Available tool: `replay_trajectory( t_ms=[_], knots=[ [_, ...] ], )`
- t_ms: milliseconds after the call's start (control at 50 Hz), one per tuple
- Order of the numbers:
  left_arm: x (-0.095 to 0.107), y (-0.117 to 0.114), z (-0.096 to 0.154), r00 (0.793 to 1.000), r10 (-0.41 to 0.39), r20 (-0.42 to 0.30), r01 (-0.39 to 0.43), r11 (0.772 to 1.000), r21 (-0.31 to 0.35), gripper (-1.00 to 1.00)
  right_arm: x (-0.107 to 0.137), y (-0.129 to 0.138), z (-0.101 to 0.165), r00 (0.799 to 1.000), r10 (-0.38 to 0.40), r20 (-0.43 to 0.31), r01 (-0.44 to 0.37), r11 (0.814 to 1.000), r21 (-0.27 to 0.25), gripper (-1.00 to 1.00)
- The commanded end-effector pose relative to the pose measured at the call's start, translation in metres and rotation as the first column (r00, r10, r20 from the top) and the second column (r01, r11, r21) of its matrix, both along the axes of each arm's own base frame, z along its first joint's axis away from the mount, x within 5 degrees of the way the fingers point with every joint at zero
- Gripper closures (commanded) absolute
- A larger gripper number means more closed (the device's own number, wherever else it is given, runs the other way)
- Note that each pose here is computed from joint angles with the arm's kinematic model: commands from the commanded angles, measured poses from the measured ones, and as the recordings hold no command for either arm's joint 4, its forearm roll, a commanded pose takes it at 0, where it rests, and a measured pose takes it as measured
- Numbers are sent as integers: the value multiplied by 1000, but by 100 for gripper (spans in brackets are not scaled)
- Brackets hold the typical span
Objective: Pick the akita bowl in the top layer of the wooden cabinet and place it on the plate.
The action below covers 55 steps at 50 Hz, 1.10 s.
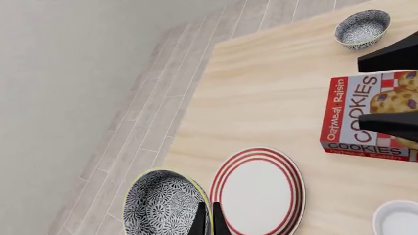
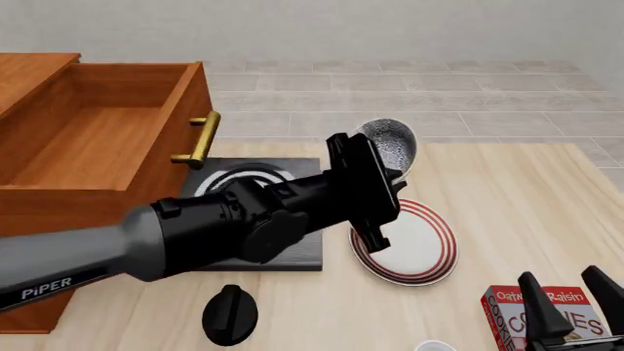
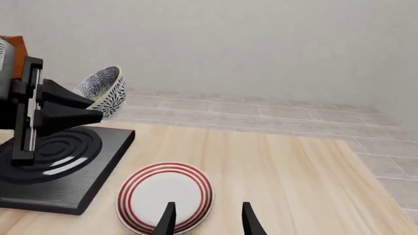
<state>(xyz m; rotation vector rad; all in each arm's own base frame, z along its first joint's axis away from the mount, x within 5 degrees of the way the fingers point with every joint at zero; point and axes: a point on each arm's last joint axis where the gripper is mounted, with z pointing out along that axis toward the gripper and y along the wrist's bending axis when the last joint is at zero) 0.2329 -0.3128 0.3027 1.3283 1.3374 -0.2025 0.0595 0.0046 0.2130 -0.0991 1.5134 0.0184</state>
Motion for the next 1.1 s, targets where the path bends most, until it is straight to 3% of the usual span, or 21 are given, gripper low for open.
replay_trajectory(
  t_ms=[20, 1100],
  knots=[
    [5, -10, -14, 999, -20, 34, 19, 999, 28, 100, -3, 0, -1, 1000, 1, 0, -1, 1000, -1, -100],
    [34, -52, -99, 997, -65, 50, 57, 986, 155, 100, 2, 1, 0, 1000, 5, 0, -5, 1000, -7, -100]
  ],
)
